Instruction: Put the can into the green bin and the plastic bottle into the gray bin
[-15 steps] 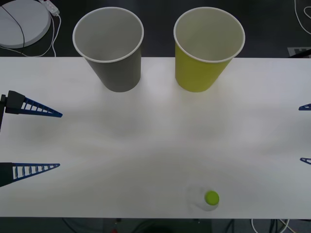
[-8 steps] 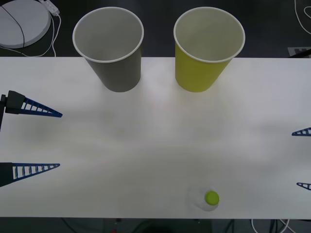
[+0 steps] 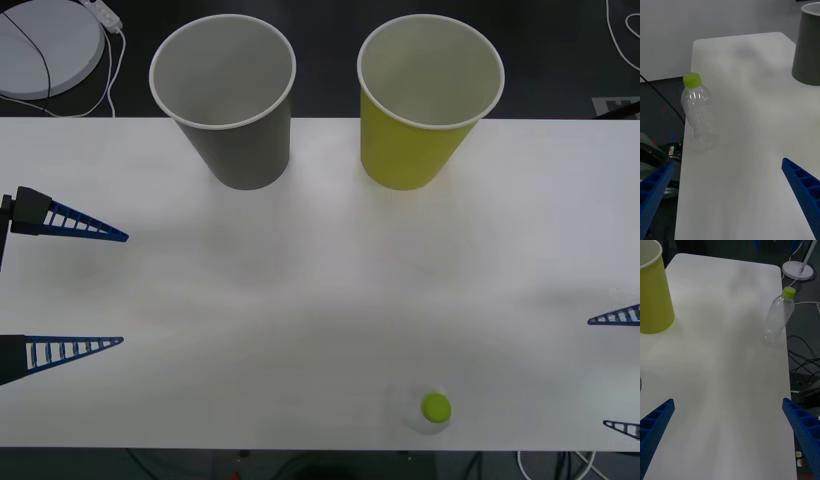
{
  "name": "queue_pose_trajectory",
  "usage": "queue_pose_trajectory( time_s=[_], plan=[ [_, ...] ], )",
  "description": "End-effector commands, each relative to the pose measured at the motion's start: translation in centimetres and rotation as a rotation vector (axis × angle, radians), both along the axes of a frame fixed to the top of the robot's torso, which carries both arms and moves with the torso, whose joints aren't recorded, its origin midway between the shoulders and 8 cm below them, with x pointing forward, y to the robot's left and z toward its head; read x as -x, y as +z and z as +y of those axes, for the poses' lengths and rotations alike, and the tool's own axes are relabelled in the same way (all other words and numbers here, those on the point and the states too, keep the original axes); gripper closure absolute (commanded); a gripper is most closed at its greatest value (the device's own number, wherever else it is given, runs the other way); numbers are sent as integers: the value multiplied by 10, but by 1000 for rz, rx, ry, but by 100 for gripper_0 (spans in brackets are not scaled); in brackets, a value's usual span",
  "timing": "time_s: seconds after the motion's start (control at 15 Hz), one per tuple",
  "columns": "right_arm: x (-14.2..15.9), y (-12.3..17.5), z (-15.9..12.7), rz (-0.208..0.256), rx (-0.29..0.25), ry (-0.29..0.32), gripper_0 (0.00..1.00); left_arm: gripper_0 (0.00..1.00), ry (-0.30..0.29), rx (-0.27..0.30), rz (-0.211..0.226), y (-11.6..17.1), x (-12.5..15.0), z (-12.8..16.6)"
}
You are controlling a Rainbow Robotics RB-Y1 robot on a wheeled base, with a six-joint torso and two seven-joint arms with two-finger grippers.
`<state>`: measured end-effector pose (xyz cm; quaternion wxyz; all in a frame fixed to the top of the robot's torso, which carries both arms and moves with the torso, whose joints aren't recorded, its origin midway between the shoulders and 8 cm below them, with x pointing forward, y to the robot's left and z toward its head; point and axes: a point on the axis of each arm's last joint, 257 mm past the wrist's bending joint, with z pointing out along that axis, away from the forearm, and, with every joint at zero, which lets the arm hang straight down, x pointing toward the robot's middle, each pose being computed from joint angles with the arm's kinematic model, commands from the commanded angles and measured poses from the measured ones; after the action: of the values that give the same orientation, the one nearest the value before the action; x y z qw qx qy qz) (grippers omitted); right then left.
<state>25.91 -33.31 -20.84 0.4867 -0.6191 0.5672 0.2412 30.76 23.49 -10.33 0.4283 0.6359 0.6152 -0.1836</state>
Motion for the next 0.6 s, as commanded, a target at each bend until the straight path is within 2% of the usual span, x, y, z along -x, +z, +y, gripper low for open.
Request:
queue_pose_trajectory(
  time_s=[0.07, 0.6],
  plan=[
    [4, -13, 6, 7, -24, -2, 0, 0, 0, 0, 0, 0, 0, 0],
    [1, -43, 30, 3, -71, -31, 0, 0, 0, 0, 0, 0, 0, 0]
  ],
)
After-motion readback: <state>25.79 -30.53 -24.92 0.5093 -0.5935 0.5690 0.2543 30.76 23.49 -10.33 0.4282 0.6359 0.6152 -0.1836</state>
